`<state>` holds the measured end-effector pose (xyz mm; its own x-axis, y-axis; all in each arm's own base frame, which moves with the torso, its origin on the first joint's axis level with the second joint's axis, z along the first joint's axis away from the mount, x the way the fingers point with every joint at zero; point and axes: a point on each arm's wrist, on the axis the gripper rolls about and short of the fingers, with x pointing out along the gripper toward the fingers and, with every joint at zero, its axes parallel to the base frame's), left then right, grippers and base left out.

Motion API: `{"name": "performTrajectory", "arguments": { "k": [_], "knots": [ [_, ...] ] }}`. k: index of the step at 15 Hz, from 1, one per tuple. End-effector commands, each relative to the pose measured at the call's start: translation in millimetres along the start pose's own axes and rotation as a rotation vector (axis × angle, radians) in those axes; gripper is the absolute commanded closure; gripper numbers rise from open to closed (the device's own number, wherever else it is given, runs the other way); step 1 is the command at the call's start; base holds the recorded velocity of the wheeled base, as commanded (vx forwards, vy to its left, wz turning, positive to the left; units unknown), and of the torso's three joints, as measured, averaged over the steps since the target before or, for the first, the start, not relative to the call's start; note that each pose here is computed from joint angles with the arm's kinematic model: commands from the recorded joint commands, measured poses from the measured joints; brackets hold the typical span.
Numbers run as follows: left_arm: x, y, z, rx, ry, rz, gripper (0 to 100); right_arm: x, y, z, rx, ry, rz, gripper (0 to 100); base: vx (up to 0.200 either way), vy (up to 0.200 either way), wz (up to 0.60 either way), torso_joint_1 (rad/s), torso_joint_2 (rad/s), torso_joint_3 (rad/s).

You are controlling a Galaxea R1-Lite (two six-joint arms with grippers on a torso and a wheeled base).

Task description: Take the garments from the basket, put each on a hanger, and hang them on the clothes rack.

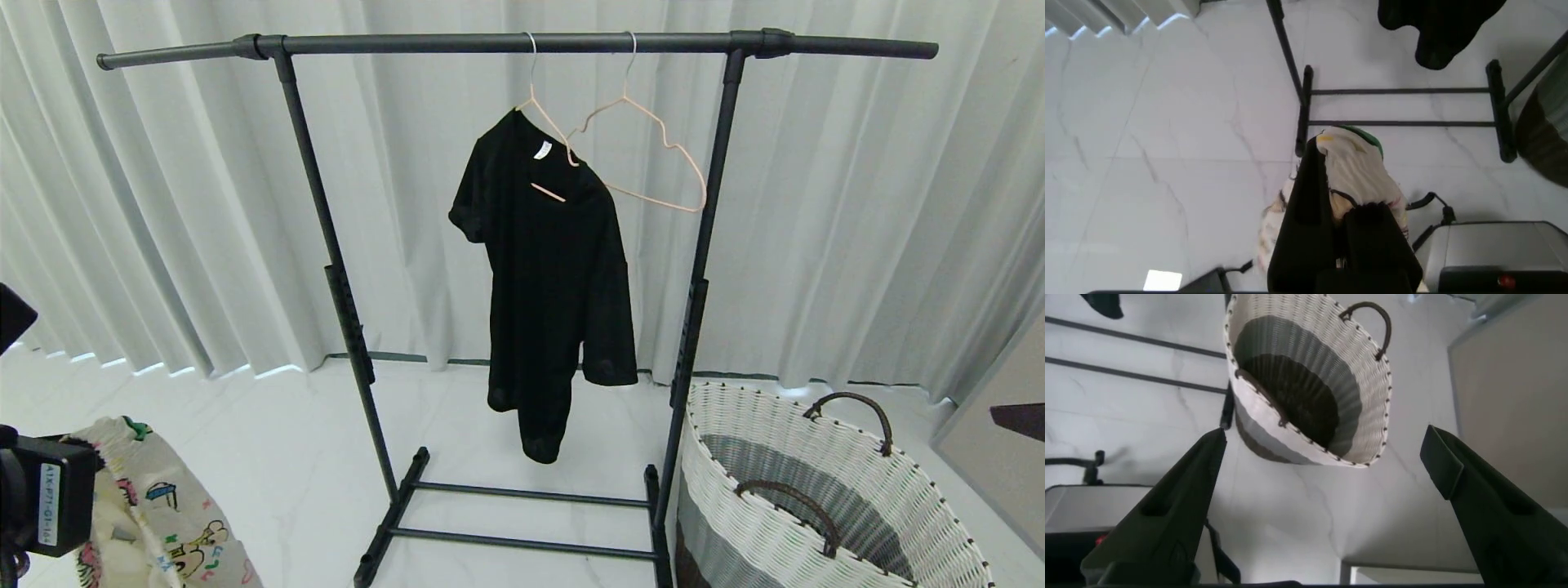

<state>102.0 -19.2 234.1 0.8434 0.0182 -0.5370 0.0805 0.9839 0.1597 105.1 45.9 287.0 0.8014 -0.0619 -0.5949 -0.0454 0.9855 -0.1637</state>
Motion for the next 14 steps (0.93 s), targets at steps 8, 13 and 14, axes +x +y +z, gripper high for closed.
{"name": "performTrajectory", "arguments": {
  "k": [8, 13, 14],
  "knots": [
    [-2.0, 0.9, -3.1, -0.003, -0.008, 0.011, 100, -0.1, 1.4, 2.1, 0.008, -0.011, 0.046, 0, 0.0, 0.0, 0.0, 0.121, -0.33, -0.204],
    [-2.0, 0.9, -3.1, 0.0, -0.008, 0.011, 100, 3.7, 5.4, 15.2, 0.051, -0.101, 0.064, 0, 0.0, 0.0, 0.0, 0.199, -0.47, -0.279],
    [-2.0, 0.9, -3.1, 0.003, -0.008, 0.011, 100, 4.4, 6.1, 15.9, 0.051, -0.103, 0.065, 0, 0.0, 0.0, 0.0, 0.212, -0.48, -0.271]
  ]
}}
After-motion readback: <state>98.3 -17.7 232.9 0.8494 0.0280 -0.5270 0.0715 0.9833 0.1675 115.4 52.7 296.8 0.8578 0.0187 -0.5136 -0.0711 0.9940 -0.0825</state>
